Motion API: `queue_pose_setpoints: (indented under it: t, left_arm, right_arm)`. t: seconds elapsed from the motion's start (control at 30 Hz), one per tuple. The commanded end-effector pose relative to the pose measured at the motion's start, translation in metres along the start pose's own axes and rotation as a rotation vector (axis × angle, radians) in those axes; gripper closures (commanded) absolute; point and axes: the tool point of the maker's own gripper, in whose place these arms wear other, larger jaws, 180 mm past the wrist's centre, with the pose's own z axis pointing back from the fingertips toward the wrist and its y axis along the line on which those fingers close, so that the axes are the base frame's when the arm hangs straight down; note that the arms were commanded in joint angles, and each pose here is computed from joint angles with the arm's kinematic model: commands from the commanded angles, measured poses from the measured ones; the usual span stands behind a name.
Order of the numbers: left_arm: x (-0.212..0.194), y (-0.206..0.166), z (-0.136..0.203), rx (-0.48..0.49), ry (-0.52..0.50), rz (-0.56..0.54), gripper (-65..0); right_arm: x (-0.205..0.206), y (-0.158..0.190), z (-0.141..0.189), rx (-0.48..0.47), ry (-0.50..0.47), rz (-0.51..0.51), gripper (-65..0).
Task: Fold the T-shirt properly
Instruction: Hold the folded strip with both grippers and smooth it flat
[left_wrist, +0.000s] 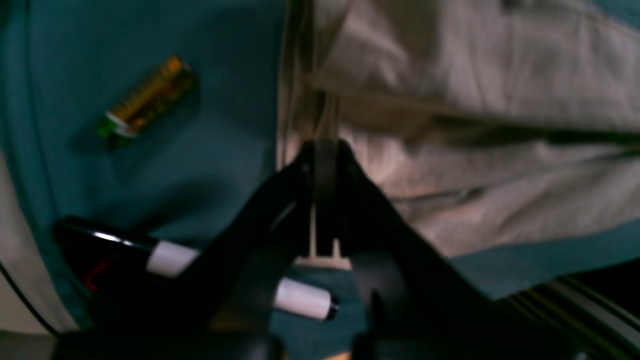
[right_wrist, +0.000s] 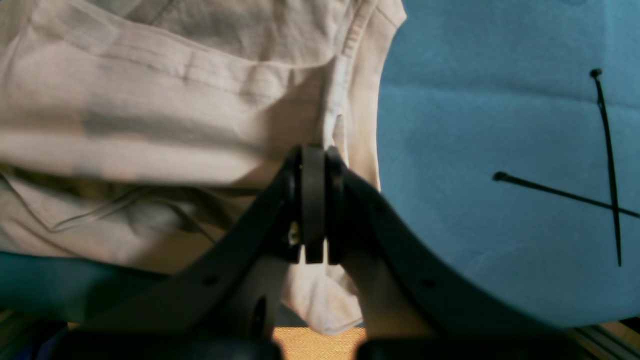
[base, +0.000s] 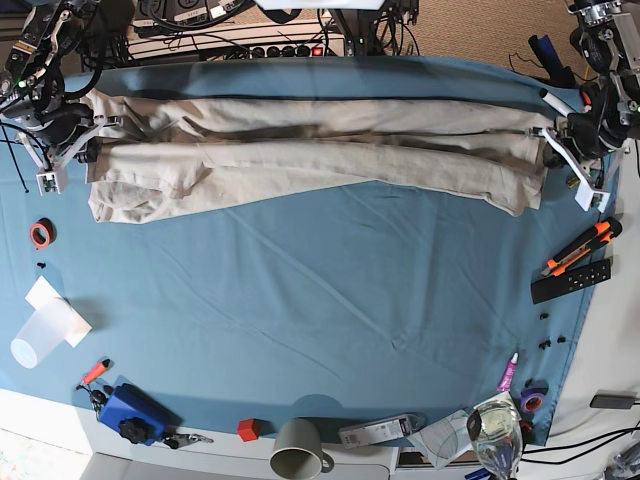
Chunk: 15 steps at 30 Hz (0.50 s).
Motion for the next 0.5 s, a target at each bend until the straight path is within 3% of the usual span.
queue_pose_setpoints:
  t: [0.0,0.1,0.17,0.27,0.47]
  left_arm:
    - [0.013,0.002,0.006,0.008,-0.04,-0.024,-5.0]
    - [0.014,0.002,0.006,0.007,-0.047,-0.024,-21.2]
    - [0.017,0.002,0.007,0.008,-0.063,-0.024,-27.4]
    - [0.023,-0.001,0.01,0.01,-0.084,-0.04,-29.0]
    - [0.053,-0.011,0.028,0.036,-0.204,-0.1,-29.0]
  right_arm:
    - [0.011,-0.008,0.007,-0.025,-0.029,0.022,0.0]
    - [0.01,-0.007,0.007,-0.019,-0.025,0.038,0.0]
    - [0.01,-0.005,0.007,-0.012,-0.025,0.053,-8.9]
    - [0.006,-0.005,0.007,-0.01,-0.018,0.054,-16.5]
    - [-0.012,-0.003,0.007,-0.004,0.03,0.057,-16.8]
